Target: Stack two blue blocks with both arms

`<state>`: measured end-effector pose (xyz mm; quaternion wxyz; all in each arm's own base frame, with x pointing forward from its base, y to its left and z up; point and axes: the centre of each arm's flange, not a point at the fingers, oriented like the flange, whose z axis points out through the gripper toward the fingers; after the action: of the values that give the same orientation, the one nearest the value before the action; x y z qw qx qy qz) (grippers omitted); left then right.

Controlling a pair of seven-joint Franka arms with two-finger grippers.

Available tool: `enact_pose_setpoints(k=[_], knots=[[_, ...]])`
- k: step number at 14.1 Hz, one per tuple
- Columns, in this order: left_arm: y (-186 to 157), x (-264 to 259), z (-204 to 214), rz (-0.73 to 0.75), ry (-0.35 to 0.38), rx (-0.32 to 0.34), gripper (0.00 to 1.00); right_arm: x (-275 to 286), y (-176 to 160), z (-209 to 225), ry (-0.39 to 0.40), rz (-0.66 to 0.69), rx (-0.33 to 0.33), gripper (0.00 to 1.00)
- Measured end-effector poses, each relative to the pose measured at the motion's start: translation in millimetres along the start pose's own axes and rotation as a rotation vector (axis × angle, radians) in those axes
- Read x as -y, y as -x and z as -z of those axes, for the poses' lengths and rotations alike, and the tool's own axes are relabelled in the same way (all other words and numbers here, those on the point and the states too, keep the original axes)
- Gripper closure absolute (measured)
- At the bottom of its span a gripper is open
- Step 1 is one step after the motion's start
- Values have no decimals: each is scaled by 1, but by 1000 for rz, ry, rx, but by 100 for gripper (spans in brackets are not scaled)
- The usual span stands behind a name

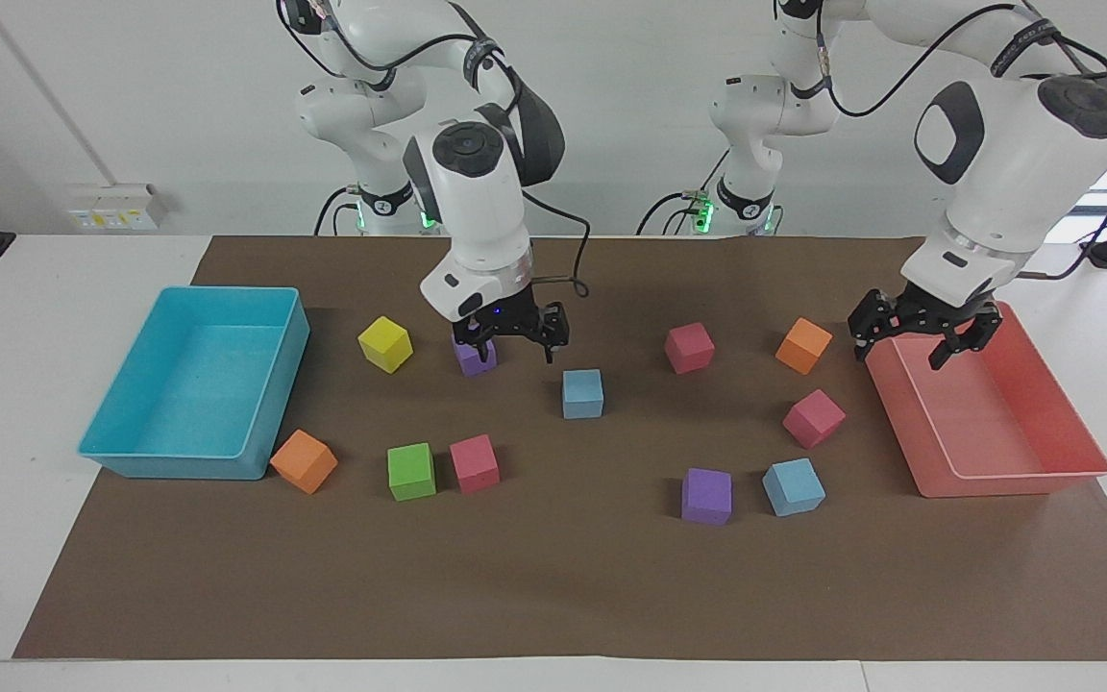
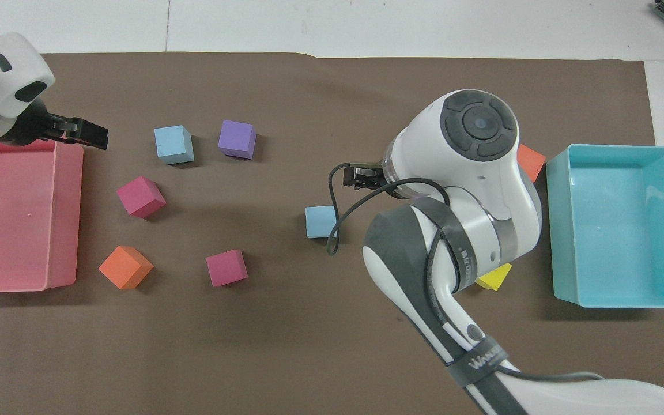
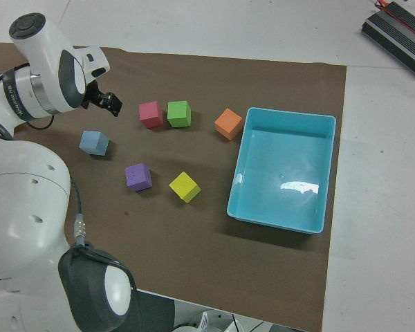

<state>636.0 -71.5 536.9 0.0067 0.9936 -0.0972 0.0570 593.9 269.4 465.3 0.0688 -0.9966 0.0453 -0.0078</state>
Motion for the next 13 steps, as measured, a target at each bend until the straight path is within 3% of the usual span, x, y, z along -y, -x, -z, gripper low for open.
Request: enact_pose_setpoints(k=[5, 9, 11, 13], knots=[[-15, -42, -94, 73, 3, -25, 0, -66, -13, -36, -205, 9, 103, 0], [-5, -47, -153, 93, 3, -61, 0, -69, -6, -65, -344, -55, 135, 4], [-5, -46, -166, 102, 2, -76, 0, -69, -5, -87, -435, -100, 147, 24], [-8, -46, -176, 106, 2, -94, 0, -72, -4, -111, -490, -136, 158, 52]])
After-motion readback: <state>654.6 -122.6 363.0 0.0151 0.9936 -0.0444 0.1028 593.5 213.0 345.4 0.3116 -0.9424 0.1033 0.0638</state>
